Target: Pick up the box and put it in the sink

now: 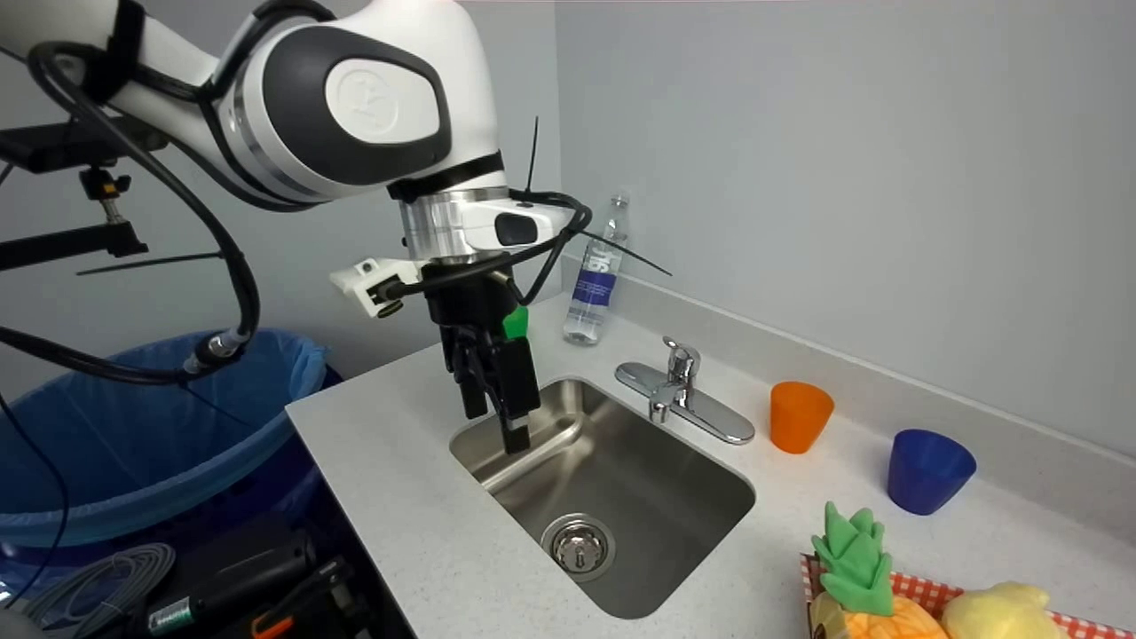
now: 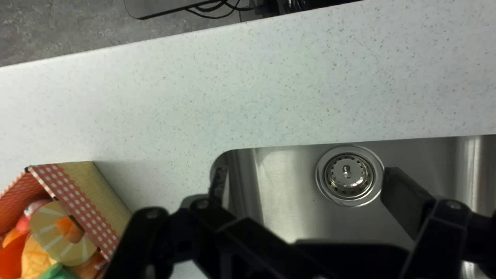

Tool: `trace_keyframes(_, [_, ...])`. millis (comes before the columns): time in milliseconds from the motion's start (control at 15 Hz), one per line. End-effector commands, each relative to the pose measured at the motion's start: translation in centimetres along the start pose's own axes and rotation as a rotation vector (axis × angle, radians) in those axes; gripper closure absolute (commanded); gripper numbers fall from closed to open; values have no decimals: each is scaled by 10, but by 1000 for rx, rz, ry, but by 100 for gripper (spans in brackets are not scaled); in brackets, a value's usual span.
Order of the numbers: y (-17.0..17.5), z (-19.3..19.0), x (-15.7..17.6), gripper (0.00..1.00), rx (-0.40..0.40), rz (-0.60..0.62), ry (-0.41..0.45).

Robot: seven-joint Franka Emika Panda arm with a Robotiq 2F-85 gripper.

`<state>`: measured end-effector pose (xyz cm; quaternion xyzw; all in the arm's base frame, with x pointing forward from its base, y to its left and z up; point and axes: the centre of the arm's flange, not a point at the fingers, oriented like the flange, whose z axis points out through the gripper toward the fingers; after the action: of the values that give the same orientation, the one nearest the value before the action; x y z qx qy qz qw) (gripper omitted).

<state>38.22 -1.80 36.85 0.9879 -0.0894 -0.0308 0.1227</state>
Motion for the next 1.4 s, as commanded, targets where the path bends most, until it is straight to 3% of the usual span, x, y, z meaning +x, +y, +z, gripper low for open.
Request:
trace_keyframes(0, [2,1,1,0,1,7,-3])
trace_keyframes(200, [2,1,2,0,2,16,-3])
trace_keyframes(333, [-4,4,-6,0,-14,-48,36])
trace_keyframes(600, [6,15,22,0,-50,-108,69])
trace_keyframes(933, [53,37,69,0,-87,17,66])
trace_keyframes(1333, [123,78,117,0,-126,233,-12])
